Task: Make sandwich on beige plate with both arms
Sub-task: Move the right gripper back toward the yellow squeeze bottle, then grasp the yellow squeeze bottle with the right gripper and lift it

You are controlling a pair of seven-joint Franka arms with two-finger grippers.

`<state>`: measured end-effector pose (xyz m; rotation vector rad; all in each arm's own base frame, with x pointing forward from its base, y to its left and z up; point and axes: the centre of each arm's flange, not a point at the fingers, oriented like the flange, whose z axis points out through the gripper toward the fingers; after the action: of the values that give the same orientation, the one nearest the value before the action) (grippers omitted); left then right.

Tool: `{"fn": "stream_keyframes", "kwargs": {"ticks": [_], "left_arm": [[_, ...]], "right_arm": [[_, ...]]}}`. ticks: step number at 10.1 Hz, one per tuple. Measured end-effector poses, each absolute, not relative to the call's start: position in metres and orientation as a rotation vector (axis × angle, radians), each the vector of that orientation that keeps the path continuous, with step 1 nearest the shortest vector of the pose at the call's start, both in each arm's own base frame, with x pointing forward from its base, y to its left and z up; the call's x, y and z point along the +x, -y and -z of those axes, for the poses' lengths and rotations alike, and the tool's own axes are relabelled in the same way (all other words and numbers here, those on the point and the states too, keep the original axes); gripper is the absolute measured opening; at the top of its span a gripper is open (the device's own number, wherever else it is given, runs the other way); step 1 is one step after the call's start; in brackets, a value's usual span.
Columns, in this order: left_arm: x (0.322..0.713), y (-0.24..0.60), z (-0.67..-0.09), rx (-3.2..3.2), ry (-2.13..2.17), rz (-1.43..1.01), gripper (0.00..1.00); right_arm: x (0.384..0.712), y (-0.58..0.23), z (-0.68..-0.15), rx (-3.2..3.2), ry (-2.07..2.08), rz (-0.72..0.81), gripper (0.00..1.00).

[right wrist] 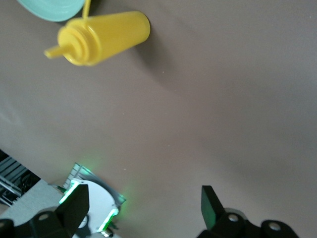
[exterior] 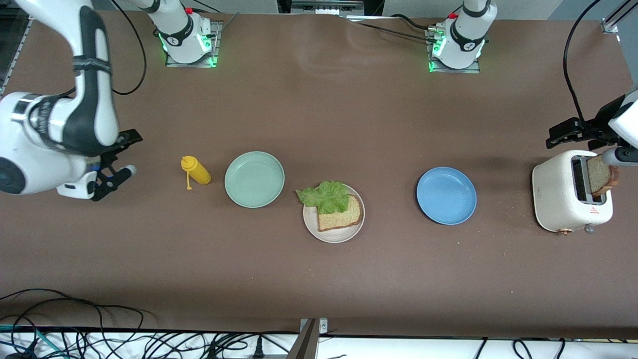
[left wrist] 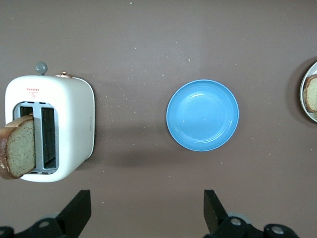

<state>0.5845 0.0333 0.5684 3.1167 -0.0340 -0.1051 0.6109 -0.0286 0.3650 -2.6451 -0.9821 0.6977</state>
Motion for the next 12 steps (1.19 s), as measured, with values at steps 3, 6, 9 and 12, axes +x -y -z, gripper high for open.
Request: {"fn": "stream_keyframes", "kwargs": {"ticks": [3,6,9,12], "left_arm": [[0.585,-0.033,-0.569,3.117,0.034,0.105,1.0],[0.585,-0.033,-0.569,3.117,0.034,0.105,1.0],[0.585,-0.033,-0.568,3.117,0.034,0.105,1.0],[0.585,-0.033,-0.568,3.117,0.034,0.105,1.0]], "right_arm": [[0.607,0.079,-0.307,-2.31,1.105,-0.414,1.0],[0.609,0.099,-0.256,-1.995,1.29,-0.026,1.0],[0.614,0.078,-0.234,-1.735,1.454,0.316,1.0],[0.594,0.046,-0.188,-1.487,1.455,0.514,1.0]]}}
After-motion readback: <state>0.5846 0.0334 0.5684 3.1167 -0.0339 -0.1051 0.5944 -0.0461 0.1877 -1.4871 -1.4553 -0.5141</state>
